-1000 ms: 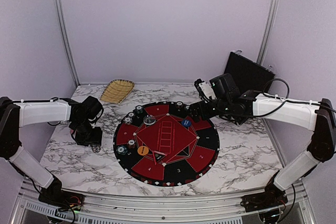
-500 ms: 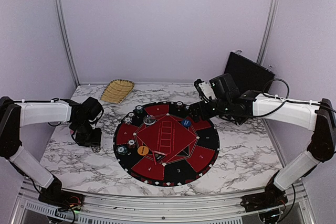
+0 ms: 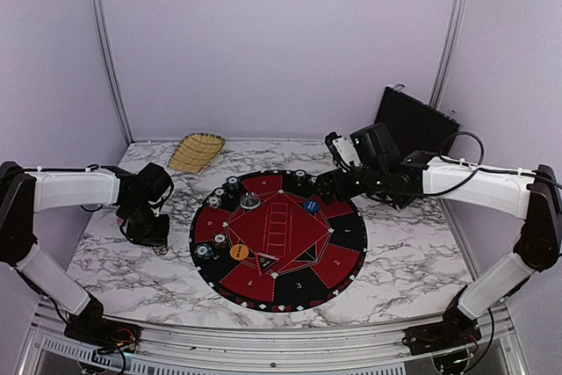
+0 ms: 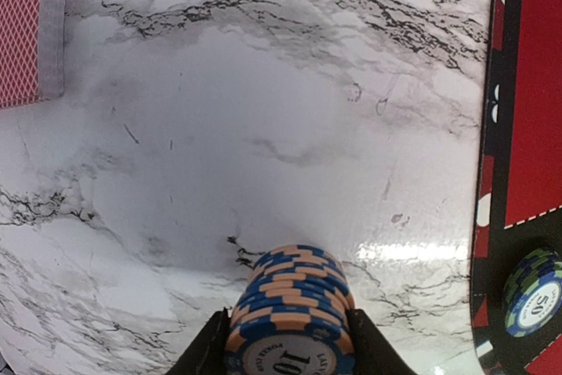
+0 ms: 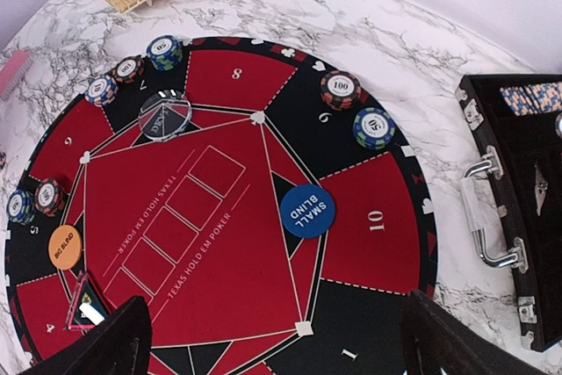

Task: Distribute texas hold em gaming equipment
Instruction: Pick up the pile of poker chips from the pile of poker chips.

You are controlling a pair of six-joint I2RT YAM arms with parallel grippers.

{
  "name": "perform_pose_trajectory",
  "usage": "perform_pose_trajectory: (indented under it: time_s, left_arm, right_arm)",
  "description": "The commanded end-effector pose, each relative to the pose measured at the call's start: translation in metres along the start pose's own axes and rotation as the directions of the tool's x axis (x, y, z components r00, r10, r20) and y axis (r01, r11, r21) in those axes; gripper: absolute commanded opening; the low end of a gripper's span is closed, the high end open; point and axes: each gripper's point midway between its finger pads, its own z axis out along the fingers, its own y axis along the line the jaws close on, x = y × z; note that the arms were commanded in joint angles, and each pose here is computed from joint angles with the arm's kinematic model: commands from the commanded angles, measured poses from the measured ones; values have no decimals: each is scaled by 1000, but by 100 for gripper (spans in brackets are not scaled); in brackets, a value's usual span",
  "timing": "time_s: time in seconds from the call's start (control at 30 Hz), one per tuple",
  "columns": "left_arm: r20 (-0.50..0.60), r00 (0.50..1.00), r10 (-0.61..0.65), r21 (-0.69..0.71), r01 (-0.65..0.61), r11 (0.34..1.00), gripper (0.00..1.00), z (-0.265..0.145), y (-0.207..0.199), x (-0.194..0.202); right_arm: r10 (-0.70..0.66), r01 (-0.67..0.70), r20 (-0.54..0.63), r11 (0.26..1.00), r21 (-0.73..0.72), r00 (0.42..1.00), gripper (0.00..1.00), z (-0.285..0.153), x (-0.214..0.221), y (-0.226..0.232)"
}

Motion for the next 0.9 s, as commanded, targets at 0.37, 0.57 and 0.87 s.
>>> perform_pose_trajectory:
  time_s: [0.37,0.57,0.87]
  left_arm:
    - [-2,1000,18,30,-18,999,40,-5,-5,-2]
    - [2,1000,20,31,-20,999,39,-8,-6,-5]
    - [10,1000,20,23,-20,1000,39,-12,-5,-7]
  right_arm:
    - [16,-16,45,1000,-1,999,96,-12,-12,2]
    - [15,-15,43,1000,0,999,96,-11,-11,2]
    - [13,-13,42,1000,-3,999,96,-10,-11,3]
